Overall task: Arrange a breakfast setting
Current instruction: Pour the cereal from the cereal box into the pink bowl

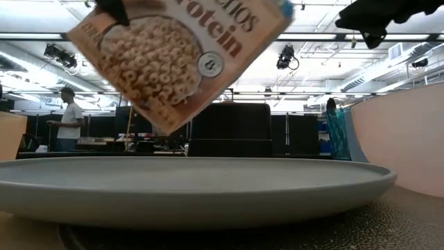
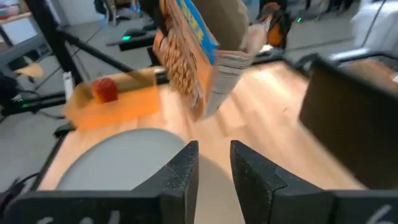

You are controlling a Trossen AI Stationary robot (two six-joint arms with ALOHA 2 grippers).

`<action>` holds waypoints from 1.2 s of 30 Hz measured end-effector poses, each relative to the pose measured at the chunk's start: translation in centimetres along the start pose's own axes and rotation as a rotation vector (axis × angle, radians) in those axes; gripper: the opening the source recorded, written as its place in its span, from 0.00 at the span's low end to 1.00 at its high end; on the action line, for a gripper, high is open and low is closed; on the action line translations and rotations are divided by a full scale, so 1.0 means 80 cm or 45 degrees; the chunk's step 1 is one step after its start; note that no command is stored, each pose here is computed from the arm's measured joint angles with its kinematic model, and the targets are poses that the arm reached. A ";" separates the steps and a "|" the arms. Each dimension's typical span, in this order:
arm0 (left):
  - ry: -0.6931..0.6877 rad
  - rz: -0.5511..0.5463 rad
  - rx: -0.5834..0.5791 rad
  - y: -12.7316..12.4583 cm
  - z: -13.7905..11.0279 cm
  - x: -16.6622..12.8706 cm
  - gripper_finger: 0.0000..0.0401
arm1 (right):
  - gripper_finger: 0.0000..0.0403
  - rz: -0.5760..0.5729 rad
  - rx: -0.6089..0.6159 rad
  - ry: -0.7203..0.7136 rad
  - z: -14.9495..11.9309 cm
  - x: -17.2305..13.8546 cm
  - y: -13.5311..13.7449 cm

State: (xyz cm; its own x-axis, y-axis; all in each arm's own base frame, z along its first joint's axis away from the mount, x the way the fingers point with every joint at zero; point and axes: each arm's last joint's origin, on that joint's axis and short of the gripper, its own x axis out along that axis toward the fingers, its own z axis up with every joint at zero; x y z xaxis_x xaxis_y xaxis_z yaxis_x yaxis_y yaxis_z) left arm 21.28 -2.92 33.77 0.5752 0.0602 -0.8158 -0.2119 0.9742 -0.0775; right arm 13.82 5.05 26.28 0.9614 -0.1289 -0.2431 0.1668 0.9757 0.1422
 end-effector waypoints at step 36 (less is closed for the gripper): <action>0.429 -0.045 0.609 -0.069 0.131 0.061 0.26 | 0.28 0.142 -0.371 -0.383 -0.007 0.016 0.114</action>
State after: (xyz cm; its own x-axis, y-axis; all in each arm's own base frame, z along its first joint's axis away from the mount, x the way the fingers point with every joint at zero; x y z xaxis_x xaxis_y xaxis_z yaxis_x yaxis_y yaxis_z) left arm 33.53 -5.77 36.19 0.2760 0.0298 -0.9607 0.2277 0.9690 0.0955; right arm 16.48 13.85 26.73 0.9982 -0.0239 0.0553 0.0312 0.9903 -0.1354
